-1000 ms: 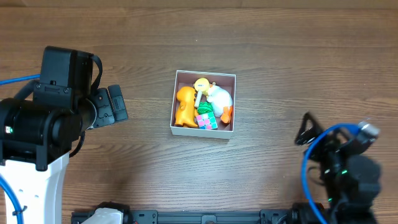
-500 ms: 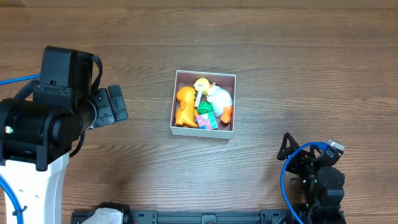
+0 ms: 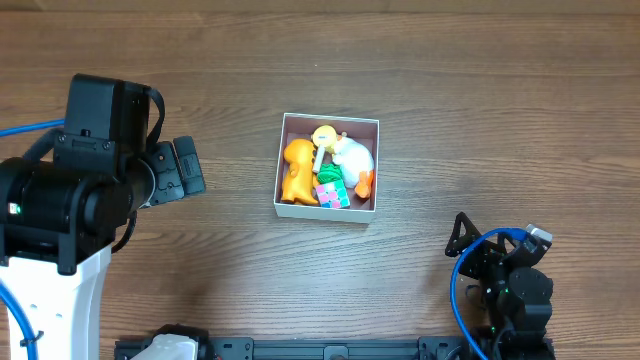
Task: Pack container
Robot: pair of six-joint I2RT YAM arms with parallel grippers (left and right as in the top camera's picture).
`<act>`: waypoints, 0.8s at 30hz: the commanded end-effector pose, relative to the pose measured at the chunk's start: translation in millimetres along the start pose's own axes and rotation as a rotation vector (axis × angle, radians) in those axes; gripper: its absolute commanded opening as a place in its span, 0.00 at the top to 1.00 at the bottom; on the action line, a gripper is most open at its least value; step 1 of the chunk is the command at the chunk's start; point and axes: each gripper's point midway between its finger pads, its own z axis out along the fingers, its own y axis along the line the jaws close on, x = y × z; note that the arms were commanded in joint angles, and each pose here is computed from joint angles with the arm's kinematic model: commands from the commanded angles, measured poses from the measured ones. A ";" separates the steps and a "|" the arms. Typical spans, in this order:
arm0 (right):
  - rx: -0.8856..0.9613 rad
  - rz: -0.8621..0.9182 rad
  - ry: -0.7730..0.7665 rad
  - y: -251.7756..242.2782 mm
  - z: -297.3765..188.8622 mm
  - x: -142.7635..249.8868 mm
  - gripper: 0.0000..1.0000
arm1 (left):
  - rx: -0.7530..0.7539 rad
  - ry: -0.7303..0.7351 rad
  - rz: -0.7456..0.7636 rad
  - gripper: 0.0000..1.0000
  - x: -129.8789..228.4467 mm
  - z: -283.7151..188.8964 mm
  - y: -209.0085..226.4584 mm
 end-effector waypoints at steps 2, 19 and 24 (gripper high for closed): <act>0.006 -0.009 0.002 -2.7 2.2 4.1 0.00 | -0.015 -0.003 0.004 0.00 -1.5 0.4 3.0; 0.006 -0.009 0.002 -2.7 2.2 4.2 0.00 | 0.040 -0.299 -0.073 0.00 -31.0 -11.1 8.9; 0.006 -0.009 0.002 -2.8 2.2 4.2 0.00 | 0.155 -0.508 -0.152 0.00 -31.1 14.7 6.8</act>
